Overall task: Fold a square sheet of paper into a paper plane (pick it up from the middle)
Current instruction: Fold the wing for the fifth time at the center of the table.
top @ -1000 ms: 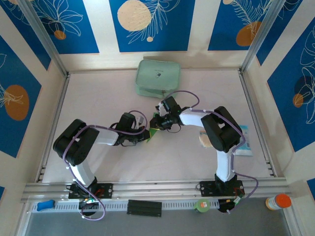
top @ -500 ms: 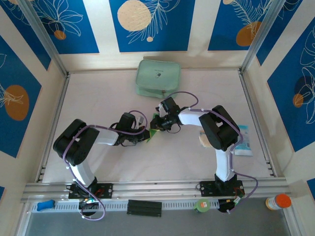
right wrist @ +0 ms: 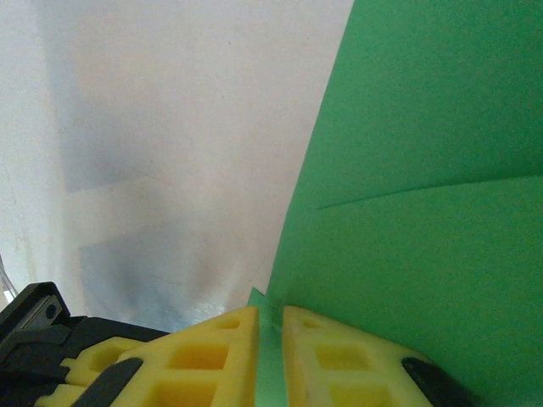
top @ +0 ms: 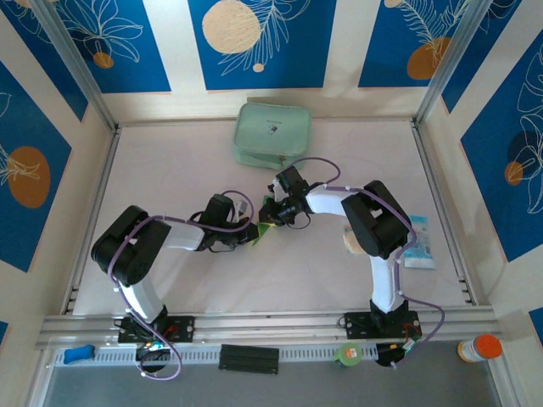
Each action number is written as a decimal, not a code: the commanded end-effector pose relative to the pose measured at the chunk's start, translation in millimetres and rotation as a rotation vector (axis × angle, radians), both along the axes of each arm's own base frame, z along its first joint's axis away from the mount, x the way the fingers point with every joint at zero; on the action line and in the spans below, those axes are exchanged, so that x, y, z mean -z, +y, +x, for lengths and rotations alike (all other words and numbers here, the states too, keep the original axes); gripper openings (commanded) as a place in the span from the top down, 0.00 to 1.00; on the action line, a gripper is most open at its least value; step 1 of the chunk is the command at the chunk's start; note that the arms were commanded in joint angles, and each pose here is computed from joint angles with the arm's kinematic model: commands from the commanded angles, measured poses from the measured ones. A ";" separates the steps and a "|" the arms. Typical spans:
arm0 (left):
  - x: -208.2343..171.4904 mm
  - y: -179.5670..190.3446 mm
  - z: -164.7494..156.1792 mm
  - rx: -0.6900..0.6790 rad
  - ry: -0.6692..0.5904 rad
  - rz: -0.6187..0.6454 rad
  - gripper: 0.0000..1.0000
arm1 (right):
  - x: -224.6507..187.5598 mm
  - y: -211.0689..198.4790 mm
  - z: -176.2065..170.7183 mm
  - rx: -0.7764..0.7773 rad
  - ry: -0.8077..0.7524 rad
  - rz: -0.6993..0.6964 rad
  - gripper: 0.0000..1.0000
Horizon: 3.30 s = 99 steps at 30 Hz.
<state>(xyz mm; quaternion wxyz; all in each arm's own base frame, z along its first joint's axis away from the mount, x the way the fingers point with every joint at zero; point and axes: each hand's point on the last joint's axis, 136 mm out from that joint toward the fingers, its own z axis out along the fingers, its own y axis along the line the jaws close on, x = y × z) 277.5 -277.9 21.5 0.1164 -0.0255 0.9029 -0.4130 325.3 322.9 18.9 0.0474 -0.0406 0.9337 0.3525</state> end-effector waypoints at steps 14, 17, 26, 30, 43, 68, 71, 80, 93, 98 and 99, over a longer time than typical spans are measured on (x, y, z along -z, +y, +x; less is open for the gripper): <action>5.2 22.9 -30.6 -0.013 0.083 0.109 0.83 | 34.2 -19.1 -7.7 0.033 0.085 -0.113 0.83; -15.5 30.0 -20.2 -0.032 0.009 0.161 0.77 | 35.1 -19.8 -8.0 0.033 0.089 -0.116 0.83; -57.0 4.2 -3.8 -0.012 -0.139 0.112 0.80 | 38.2 -19.5 -9.3 0.031 0.103 -0.120 0.84; -49.2 -9.3 -0.4 0.016 -0.124 0.096 0.84 | 39.1 -20.0 -9.5 0.033 0.111 -0.122 0.84; -18.3 -10.8 -0.3 0.038 -0.060 0.148 0.89 | 42.7 -22.8 -11.7 0.033 0.129 -0.137 0.84; 9.9 12.9 -9.1 0.005 -0.003 0.213 0.92 | 49.7 -25.7 -14.0 0.030 0.156 -0.168 0.85; 11.7 15.1 -10.7 0.004 0.003 0.216 0.92 | 51.0 -26.0 -14.3 0.029 0.159 -0.171 0.85; 18.9 26.6 -39.1 0.133 0.049 0.277 0.95 | 53.6 -26.9 -15.4 0.026 0.166 -0.182 0.85; 17.2 50.0 -63.8 0.263 0.071 0.403 0.96 | 56.6 -28.1 -16.5 0.025 0.177 -0.193 0.85; -23.7 39.8 -42.6 0.228 -0.072 0.352 0.96 | 55.8 -26.7 -17.4 0.024 0.180 -0.187 0.85; -32.9 34.9 -37.0 0.212 -0.107 0.322 0.96 | 55.0 -26.1 -17.2 0.024 0.180 -0.183 0.85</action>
